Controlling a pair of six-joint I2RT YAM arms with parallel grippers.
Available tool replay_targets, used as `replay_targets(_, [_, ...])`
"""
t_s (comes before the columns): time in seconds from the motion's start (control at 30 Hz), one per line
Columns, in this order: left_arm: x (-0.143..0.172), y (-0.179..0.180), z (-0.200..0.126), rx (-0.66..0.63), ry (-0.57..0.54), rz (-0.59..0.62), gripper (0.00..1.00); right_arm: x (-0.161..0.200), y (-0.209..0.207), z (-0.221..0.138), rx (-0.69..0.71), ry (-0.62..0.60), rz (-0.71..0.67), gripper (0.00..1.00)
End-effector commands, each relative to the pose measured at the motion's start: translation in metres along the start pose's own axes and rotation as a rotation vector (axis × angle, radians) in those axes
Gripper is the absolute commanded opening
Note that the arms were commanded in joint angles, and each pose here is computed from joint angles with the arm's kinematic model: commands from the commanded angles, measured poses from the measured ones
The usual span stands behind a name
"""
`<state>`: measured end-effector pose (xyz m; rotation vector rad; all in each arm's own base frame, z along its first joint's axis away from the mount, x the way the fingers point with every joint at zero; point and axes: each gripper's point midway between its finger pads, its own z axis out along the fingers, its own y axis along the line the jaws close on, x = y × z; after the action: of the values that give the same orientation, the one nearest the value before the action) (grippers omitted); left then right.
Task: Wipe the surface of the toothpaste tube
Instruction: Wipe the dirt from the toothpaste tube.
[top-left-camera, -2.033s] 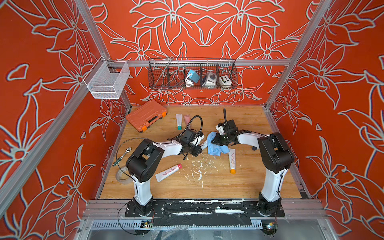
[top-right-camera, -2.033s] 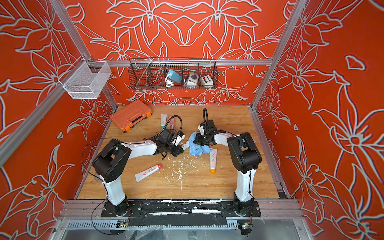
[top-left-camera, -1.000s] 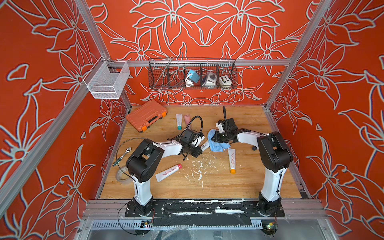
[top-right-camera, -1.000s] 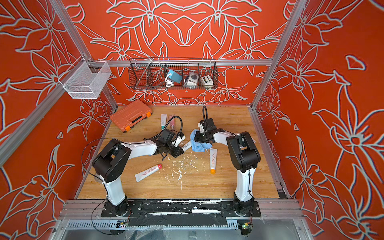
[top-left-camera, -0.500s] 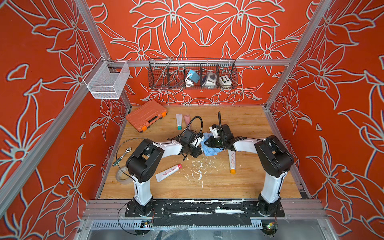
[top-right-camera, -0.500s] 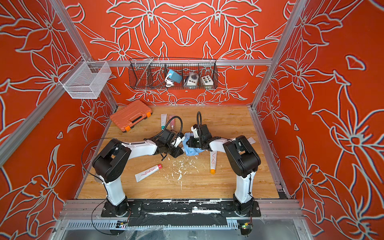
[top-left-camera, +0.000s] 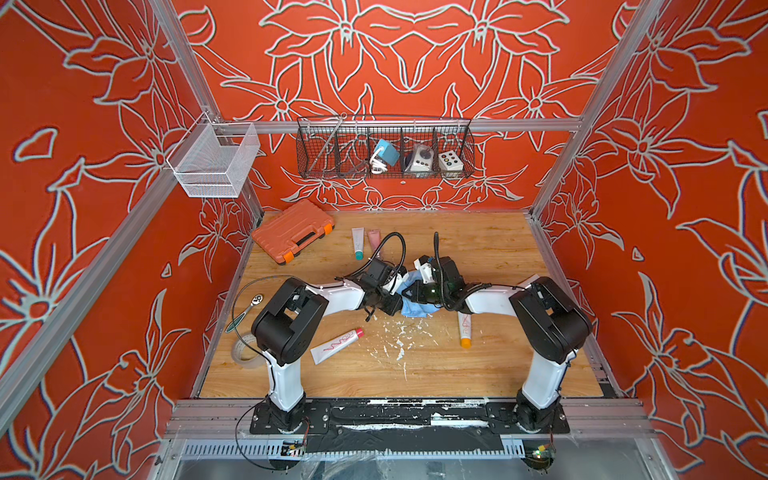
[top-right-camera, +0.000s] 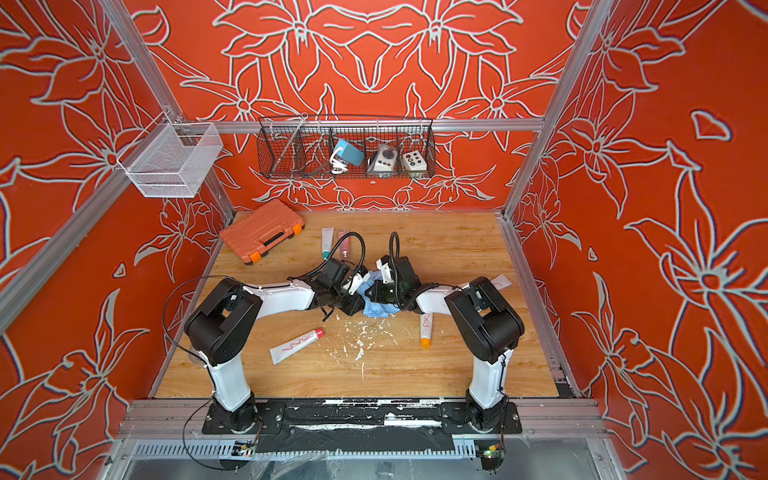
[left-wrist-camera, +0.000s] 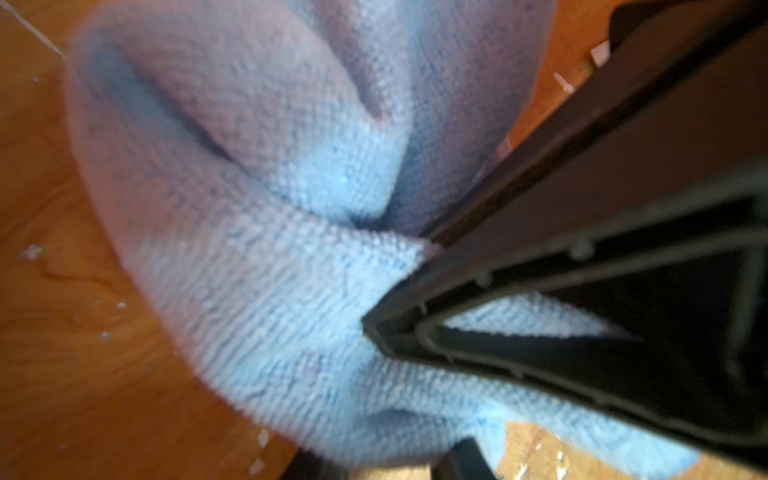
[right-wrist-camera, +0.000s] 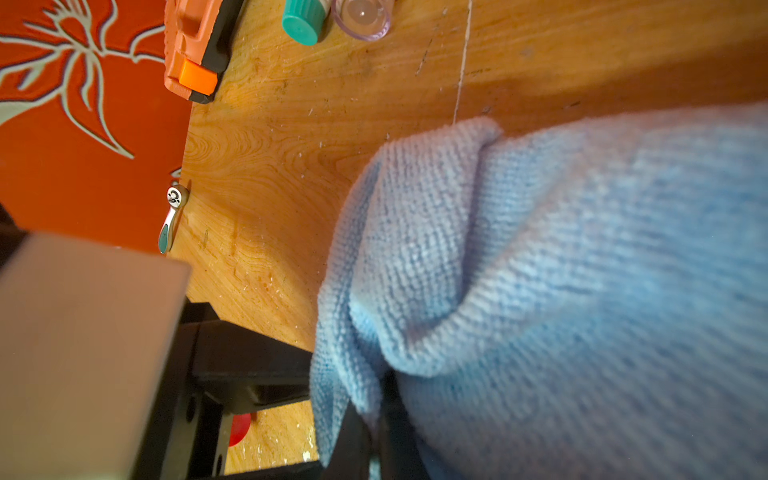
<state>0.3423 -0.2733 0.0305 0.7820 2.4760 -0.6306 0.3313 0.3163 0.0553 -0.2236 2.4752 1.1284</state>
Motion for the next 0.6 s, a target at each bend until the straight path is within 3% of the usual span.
replay_targets(0.0, [-0.013,-0.009,-0.004,0.032,-0.037,0.026,0.12,0.035,-0.007,0.003,0.043,0.127,0.039,0.00])
replay_targets(0.57, [-0.013,-0.010,-0.008,0.035,-0.044,0.030,0.12,-0.004,-0.060,-0.001,0.159,0.070,0.075,0.00])
